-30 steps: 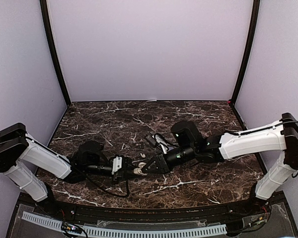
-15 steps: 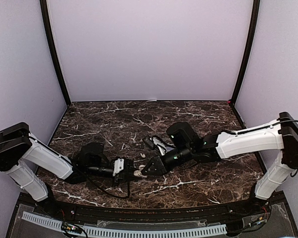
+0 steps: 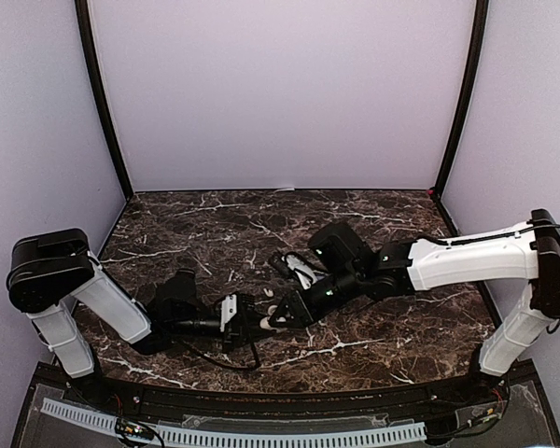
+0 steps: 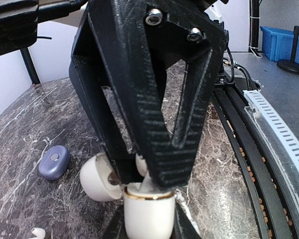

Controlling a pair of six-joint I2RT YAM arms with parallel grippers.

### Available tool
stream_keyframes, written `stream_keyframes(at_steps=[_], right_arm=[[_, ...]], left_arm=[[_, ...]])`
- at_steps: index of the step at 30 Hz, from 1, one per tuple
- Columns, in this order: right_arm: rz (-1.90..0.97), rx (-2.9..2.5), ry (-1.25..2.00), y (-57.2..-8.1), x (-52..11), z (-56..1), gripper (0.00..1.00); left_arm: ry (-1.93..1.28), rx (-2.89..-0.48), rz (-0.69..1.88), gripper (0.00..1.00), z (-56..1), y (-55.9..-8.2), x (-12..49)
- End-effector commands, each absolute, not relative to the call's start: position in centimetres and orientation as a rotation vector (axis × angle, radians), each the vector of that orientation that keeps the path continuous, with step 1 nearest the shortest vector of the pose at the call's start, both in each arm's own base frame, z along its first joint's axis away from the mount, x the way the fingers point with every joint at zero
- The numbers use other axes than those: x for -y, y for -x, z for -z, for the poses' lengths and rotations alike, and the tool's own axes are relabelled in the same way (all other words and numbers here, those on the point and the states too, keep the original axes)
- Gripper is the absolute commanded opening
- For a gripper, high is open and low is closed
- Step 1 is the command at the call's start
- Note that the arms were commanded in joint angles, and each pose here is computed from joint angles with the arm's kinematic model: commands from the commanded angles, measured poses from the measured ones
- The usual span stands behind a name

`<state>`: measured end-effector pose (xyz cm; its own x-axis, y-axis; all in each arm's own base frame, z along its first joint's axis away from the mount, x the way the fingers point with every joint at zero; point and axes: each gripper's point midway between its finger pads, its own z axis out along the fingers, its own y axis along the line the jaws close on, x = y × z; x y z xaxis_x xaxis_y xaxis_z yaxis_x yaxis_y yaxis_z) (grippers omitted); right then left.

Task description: Insert the wireless bluetooth earbuds into the charging case

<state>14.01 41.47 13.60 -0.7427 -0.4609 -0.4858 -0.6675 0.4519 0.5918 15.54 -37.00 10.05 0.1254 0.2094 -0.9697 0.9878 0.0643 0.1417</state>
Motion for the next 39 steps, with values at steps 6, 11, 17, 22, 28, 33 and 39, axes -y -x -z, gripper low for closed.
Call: stream_keyframes(at_steps=[6,11,17,22,28,33,39], right_arm=[[-1.178,-2.36,0.921,-14.6,-41.3,-16.7,0.4],[-1.166,-2.364,0.906,-14.8,-41.0,-16.6,0.4],[-1.145,-2.331,0.91,-15.1,-40.5,-17.1,0.4],[-1.159,-2.258,0.941,-14.2,-38.9,-17.2,0.4],[-1.101,-2.171,0.976,-13.2,-36.5,-16.5,0.39],[-1.05,-2.038,1.08,-10.7,-34.7,-14.1,0.41],[-0.957,-2.043,1.052,-9.9,-31.2,-8.7,0.42]], left_arm=[[-1.27,-1.113,1.041,0.04,-14.5,-14.4,37.8],[-1.27,-1.119,1.067,0.03,-14.5,-14.2,37.8],[-1.222,-1.176,1.047,0.03,-13.9,-14.9,37.4],[-1.165,-1.26,1.024,0.03,-13.0,-15.8,36.3],[-1.06,-1.346,1.057,0.03,-13.2,-17.2,34.4],[-0.983,-1.384,1.099,0.03,-13.7,-18.3,32.7],[-0.946,-1.395,1.097,0.03,-14.2,-18.7,31.7]])
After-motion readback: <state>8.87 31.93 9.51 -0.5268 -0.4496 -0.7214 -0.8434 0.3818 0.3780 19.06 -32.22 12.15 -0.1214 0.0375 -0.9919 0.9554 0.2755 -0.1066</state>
